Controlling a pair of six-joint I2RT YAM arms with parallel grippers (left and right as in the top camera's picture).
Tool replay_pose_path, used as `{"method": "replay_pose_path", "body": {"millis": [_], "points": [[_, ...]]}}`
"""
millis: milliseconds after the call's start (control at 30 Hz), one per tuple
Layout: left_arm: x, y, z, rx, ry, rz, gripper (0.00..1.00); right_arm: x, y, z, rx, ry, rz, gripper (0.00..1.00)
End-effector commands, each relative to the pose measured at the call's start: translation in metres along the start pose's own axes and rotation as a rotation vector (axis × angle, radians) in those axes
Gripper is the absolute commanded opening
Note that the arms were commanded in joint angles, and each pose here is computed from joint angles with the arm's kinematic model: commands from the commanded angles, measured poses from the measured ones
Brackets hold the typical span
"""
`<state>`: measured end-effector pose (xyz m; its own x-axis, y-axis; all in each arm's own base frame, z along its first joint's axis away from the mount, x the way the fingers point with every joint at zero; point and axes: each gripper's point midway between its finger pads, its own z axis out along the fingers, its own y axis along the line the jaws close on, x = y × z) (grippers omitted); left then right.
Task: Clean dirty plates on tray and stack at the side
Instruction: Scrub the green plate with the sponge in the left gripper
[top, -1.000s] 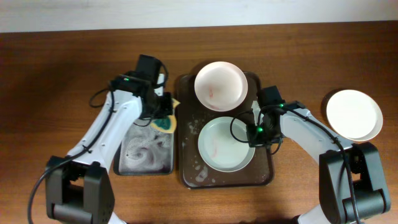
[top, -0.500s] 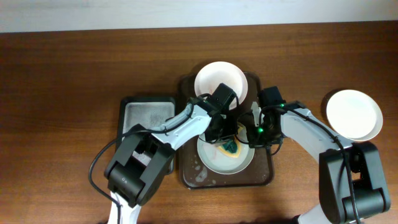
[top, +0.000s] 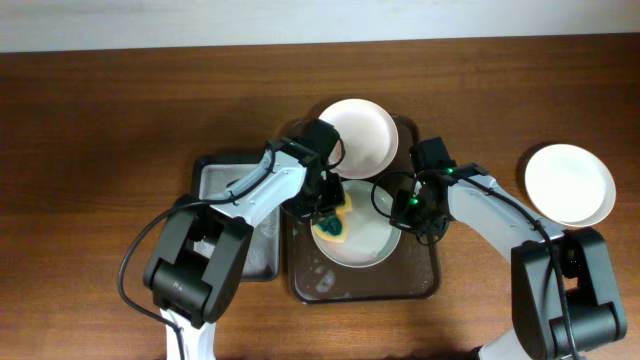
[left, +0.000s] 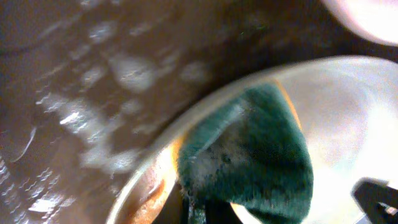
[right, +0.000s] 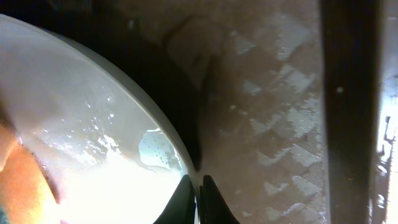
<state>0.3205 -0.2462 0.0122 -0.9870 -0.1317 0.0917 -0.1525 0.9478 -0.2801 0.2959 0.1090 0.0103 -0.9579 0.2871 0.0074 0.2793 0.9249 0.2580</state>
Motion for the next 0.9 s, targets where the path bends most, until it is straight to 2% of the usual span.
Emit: {"method": "replay_pose_path", "body": {"millis": [0,167,267,367,467,600,700,867], "points": [[0.022,-0.043,0.010,0.147,0.050,0.133,0.00,-0.017,-0.014,0.000,0.051,-0.072,0.155,0.04],[0.036,-0.068,0.023,0.166,0.032,0.221,0.00,-0.014,-0.006,0.001,0.019,-0.051,0.002,0.04],[0.034,-0.049,0.047,0.105,0.071,0.166,0.00,-0.013,-0.007,0.001,0.022,-0.044,0.004,0.04],[0.006,0.021,0.042,-0.149,-0.001,0.077,0.00,-0.009,-0.011,0.001,0.043,-0.032,-0.034,0.04],[-0.019,0.088,0.013,-0.396,-0.071,-0.010,0.00,-0.007,-0.017,0.000,0.070,-0.022,-0.065,0.04],[-0.054,0.087,-0.045,-0.531,-0.259,0.015,0.00,-0.006,-0.020,0.000,0.087,-0.019,-0.101,0.04],[-0.064,0.064,-0.062,-0.468,-0.283,0.036,0.00,-0.005,-0.021,0.000,0.089,-0.013,-0.128,0.04],[-0.036,-0.017,-0.022,-0.055,-0.114,0.088,0.00,-0.005,-0.021,0.000,0.089,-0.012,-0.164,0.04]]}}
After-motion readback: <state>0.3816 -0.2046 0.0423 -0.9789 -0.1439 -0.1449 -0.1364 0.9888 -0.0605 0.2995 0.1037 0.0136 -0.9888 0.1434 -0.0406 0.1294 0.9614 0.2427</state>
